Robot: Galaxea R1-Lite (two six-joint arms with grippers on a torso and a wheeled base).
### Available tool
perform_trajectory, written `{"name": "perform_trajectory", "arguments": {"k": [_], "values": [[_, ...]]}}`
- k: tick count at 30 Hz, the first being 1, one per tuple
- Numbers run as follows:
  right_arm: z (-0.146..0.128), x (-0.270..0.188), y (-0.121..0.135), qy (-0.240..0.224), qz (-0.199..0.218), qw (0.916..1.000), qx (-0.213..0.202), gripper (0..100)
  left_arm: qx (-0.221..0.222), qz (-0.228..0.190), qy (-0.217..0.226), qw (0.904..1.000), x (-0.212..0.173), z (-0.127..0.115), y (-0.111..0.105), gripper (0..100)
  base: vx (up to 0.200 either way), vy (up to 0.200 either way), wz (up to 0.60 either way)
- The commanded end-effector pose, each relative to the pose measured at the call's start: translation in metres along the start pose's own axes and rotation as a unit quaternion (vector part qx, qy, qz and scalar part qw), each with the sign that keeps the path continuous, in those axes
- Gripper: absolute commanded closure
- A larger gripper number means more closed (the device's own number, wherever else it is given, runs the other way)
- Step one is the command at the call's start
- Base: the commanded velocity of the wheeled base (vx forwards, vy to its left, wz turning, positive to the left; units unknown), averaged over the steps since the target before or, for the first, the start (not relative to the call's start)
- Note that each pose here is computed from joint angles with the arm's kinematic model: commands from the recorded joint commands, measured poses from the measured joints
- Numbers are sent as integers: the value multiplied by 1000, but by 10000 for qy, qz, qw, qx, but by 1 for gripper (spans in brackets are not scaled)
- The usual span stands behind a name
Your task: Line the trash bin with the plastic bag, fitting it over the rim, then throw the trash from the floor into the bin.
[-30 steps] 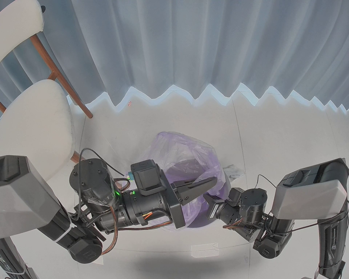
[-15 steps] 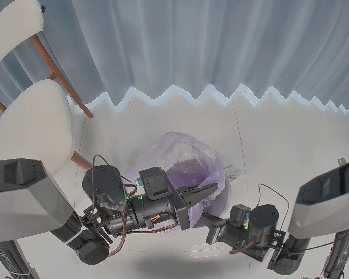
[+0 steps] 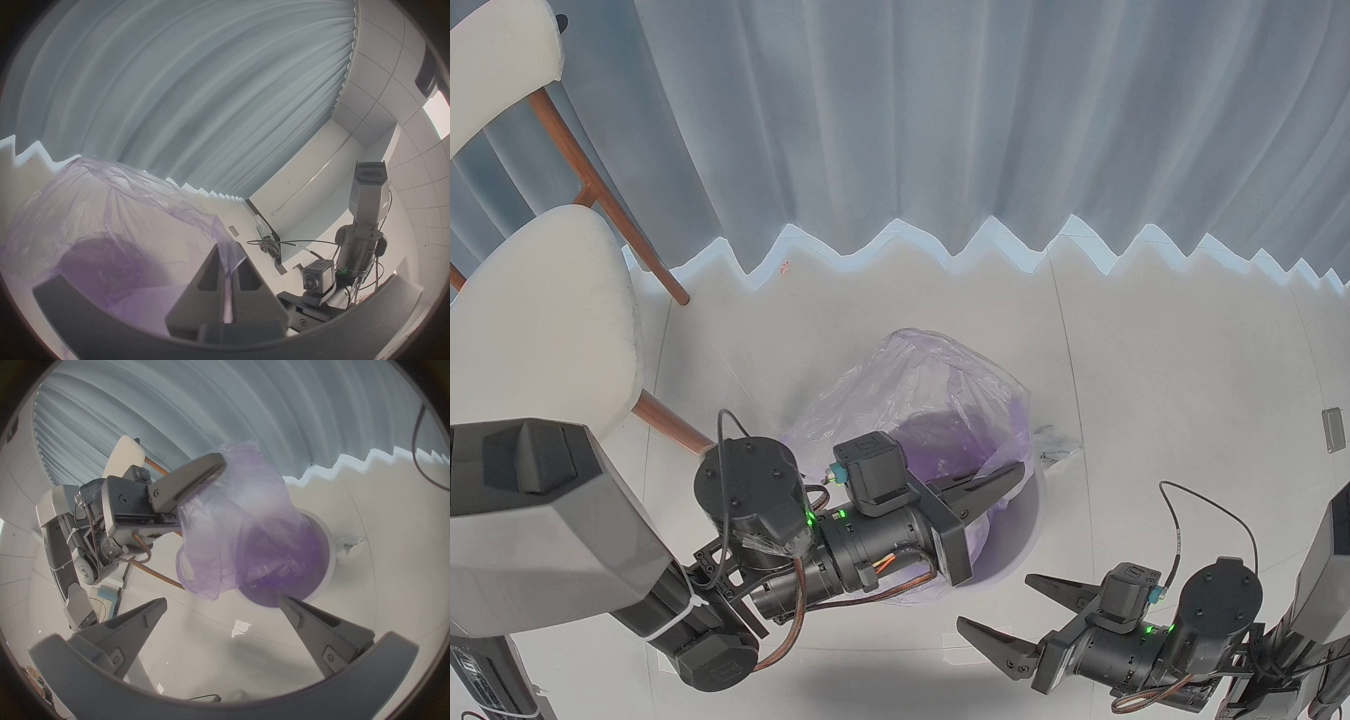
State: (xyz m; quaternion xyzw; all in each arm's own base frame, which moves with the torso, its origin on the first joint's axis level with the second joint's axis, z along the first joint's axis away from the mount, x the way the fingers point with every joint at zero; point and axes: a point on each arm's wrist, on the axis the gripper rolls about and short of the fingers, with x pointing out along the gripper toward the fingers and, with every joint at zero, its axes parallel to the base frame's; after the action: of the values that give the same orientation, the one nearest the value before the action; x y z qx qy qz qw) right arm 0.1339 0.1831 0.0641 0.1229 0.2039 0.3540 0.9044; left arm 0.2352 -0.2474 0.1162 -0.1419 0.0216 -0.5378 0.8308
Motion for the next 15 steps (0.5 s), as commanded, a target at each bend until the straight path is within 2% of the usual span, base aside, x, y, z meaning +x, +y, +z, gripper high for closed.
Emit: {"name": "perform_trajectory", "arguments": {"k": [1, 5, 9, 15], "values": [[4, 4, 8, -176, 156, 9997, -28, 0, -38, -46, 71, 10000, 4, -7, -5, 100, 0, 0, 0], [9, 23, 12, -479, -50, 9988, 6, 0, -26, -52, 80, 10000, 4, -7, -5, 100, 0, 0, 0], [7, 36, 13, -504, -89, 9987, 10, 0, -30, -105, 87, 9999, 5, -8, -9, 100, 0, 0, 0], [4, 52, 11, -663, -461, 9967, 39, 0, -21, -115, 81, 9999, 5, -7, -10, 100, 0, 0, 0]]}}
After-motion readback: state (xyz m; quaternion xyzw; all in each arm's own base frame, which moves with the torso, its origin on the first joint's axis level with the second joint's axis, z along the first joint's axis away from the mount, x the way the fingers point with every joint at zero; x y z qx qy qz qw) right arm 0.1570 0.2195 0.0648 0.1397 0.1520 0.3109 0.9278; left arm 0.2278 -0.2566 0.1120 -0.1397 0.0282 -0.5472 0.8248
